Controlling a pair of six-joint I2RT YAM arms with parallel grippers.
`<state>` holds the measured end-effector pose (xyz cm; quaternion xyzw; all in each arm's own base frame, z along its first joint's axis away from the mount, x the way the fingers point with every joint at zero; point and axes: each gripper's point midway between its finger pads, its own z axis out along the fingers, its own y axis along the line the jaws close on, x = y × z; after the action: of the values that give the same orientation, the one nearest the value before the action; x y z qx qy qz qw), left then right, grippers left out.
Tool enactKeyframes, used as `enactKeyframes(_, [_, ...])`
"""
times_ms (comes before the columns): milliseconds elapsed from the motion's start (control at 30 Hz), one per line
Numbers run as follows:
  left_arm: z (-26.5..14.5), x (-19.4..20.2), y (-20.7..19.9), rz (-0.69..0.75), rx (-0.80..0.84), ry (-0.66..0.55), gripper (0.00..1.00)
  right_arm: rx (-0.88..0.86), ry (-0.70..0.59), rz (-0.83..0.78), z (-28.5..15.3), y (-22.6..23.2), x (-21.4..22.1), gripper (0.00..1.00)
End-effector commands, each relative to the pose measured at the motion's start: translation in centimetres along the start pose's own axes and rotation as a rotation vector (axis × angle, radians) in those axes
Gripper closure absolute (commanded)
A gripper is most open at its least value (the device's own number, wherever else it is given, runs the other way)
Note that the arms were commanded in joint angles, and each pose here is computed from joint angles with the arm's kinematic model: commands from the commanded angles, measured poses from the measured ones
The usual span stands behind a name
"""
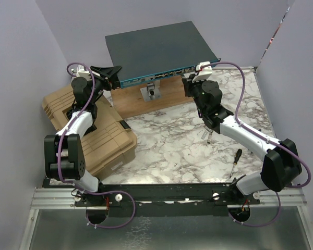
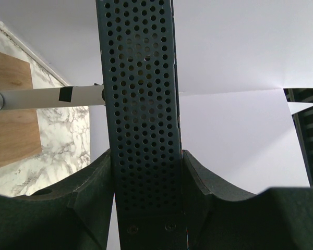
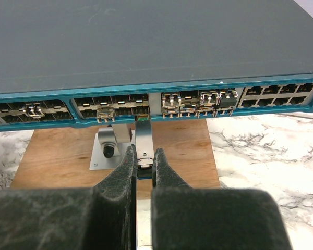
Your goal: Insert the plug into the switch port
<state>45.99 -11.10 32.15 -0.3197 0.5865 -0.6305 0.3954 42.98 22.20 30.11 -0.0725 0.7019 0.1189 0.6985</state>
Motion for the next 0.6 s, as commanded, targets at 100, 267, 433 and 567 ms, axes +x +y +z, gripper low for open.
enactKeyframes(100, [0.91, 2.63, 1.34, -0.029, -0.027, 0.062, 0.97, 0.005, -0.056, 0.045, 0.05, 0.2, -1.17, 0.99])
enactKeyframes(267, [0.95, 2.62, 1.44, -0.026, -0.03, 0.062, 0.98, 0.013, -0.058, 0.044, -0.14, -0.06, -1.22, 0.99])
enactKeyframes(433, [0.95, 2.6, 1.43, -0.02, -0.031, 0.061, 0.99, 0.011, -0.057, 0.042, -0.5, -0.09, -1.2, 0.99])
enactKeyframes(567, [0.97, 2.57, 1.67, -0.019, -0.039, 0.059, 0.99, 0.014, -0.058, 0.041, -0.72, -0.26, -1.03, 0.99])
